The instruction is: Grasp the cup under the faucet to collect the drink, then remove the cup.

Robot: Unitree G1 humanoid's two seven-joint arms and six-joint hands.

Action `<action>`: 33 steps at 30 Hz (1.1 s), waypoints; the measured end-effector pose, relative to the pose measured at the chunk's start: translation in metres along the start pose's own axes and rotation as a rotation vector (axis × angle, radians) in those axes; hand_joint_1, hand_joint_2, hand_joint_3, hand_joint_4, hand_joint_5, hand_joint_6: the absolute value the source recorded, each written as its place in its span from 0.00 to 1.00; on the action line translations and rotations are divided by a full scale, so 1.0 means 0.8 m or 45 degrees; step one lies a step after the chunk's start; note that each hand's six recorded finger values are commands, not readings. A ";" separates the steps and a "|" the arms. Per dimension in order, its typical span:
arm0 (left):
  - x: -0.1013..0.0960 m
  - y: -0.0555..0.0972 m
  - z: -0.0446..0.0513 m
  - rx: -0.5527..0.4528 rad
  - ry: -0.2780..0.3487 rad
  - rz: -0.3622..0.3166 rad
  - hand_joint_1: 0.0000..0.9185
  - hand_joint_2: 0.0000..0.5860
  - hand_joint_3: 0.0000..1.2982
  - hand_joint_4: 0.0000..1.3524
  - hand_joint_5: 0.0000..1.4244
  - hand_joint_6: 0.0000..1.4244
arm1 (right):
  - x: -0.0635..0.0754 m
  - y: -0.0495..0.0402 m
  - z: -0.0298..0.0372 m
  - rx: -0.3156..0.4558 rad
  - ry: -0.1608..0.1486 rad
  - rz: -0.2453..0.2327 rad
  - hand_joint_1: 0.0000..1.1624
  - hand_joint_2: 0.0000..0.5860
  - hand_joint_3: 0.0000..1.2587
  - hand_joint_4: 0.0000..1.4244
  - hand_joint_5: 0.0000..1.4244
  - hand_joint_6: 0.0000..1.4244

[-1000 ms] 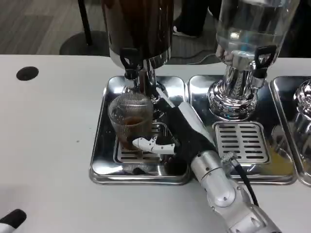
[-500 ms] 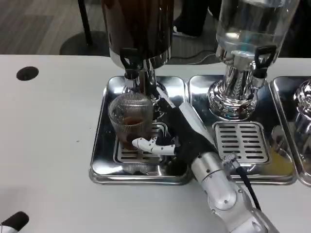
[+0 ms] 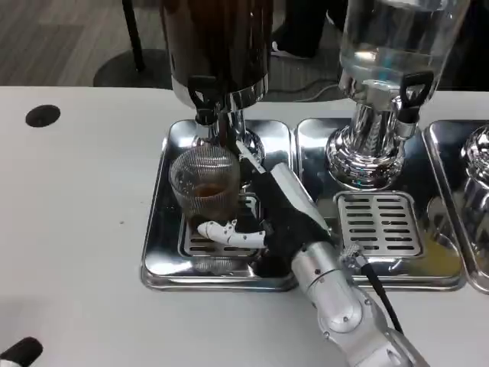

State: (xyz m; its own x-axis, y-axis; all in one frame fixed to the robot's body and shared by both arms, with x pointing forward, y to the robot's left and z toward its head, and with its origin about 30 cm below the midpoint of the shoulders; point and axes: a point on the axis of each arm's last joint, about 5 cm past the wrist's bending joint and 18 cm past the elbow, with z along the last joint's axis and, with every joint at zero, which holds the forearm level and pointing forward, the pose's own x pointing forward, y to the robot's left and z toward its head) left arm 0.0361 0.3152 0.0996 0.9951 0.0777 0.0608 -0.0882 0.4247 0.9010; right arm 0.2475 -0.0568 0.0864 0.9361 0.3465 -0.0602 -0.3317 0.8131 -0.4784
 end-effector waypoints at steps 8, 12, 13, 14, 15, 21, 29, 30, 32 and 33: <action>-0.005 0.000 -0.001 0.000 0.006 -0.003 0.00 0.06 0.00 0.00 0.00 0.00 | 0.003 0.003 0.0051 -0.005 -0.014 0.003 0.75 0.31 0.02 0.03 0.03 0.00; -0.007 0.002 -0.002 0.004 0.008 0.008 0.00 0.06 0.00 0.00 0.00 0.00 | 0.004 0.004 0.0074 -0.010 -0.007 0.002 0.75 0.31 0.02 0.03 0.03 0.00; -0.007 0.003 -0.002 0.006 0.010 0.011 0.00 0.06 0.00 0.00 0.00 0.00 | 0.005 0.004 0.0080 -0.011 -0.006 0.001 0.75 0.31 0.02 0.03 0.04 0.00; -0.008 0.003 -0.002 0.008 0.012 0.012 0.00 0.06 0.00 0.00 0.00 0.00 | 0.005 0.004 0.0084 -0.010 -0.007 -0.001 0.75 0.31 0.02 0.03 0.04 0.00; -0.009 0.004 -0.003 0.010 0.016 0.014 0.00 0.06 0.00 0.00 0.00 0.00 | 0.005 0.005 0.0089 -0.008 -0.006 -0.002 0.75 0.31 0.02 0.03 0.04 0.00; -0.011 0.004 -0.004 0.010 0.029 0.009 0.00 0.06 0.00 0.00 0.00 0.00 | 0.005 0.005 0.0088 -0.006 -0.003 -0.012 0.75 0.31 0.02 0.03 0.04 0.00; -0.012 0.003 -0.005 0.010 0.031 0.008 0.00 0.06 0.00 0.00 0.00 0.00 | 0.004 0.003 0.0031 -0.004 0.023 -0.022 0.75 0.31 0.02 0.04 0.04 0.00; -0.012 0.003 -0.005 0.010 0.031 0.008 0.00 0.06 0.00 0.00 0.00 0.00 | 0.004 0.002 0.0014 -0.005 0.028 -0.023 0.75 0.31 0.02 0.04 0.04 0.00; -0.012 0.003 -0.005 0.010 0.031 0.008 0.00 0.06 0.00 0.00 0.00 0.00 | 0.003 -0.002 -0.0037 -0.013 0.044 -0.031 0.75 0.31 0.02 0.04 0.04 0.00; -0.012 0.003 -0.004 0.010 0.030 0.008 0.00 0.06 0.00 0.00 0.00 0.00 | 0.003 -0.003 -0.0054 -0.013 0.050 -0.034 0.75 0.31 0.02 0.04 0.04 0.00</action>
State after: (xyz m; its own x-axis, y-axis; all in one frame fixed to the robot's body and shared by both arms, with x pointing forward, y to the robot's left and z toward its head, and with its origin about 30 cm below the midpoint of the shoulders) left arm 0.0264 0.3189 0.1000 0.9932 0.1019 0.0563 -0.0941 0.4170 0.9040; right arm 0.2507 -0.0598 0.0835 0.9485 0.3060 -0.0820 -0.3058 0.8168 -0.4892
